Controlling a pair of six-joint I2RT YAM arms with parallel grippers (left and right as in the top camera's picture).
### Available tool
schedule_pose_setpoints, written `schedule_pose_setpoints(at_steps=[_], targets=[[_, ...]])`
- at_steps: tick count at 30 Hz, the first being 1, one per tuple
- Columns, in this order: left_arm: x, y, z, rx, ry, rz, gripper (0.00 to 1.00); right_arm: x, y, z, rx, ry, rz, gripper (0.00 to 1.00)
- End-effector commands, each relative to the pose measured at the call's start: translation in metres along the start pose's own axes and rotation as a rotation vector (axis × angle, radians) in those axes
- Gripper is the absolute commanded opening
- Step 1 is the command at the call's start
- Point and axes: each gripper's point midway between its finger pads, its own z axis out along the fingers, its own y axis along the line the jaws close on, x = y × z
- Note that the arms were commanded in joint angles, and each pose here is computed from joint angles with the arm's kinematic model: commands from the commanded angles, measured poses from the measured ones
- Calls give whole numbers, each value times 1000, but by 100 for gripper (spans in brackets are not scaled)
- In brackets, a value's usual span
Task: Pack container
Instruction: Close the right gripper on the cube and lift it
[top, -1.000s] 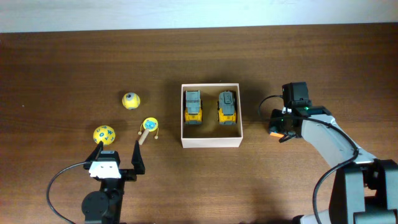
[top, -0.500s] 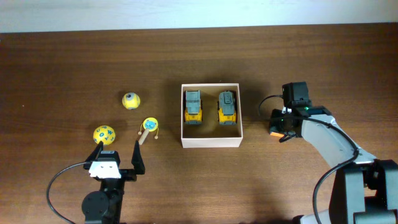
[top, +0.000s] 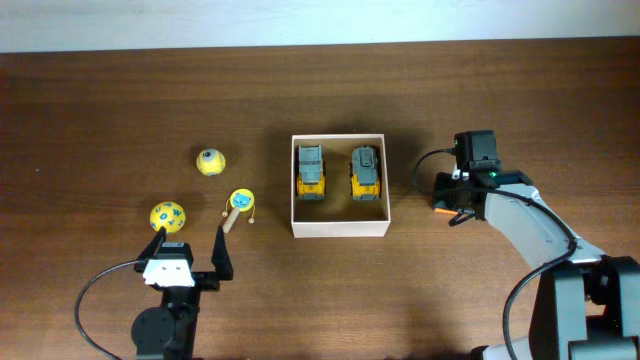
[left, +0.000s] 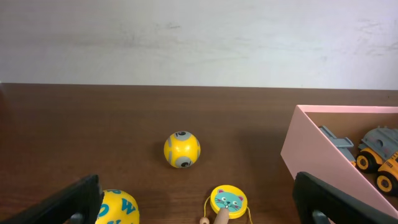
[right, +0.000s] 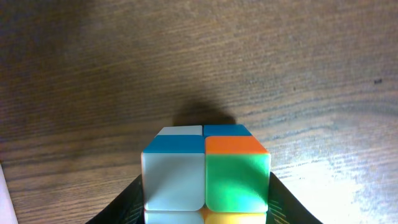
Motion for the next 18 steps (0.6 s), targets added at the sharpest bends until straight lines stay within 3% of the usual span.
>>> schedule_pose_setpoints(at_steps=[1,11,18], targets=[[4,-1,1,9,9,15,99,-1,-1,-1,-1,-6,-35,39],[4,-1,1,9,9,15,99,-3,19,-9,-111,20,-36,38],[4,-1,1,9,9,15,99,-27,37,-52,-188,30,-73,38]])
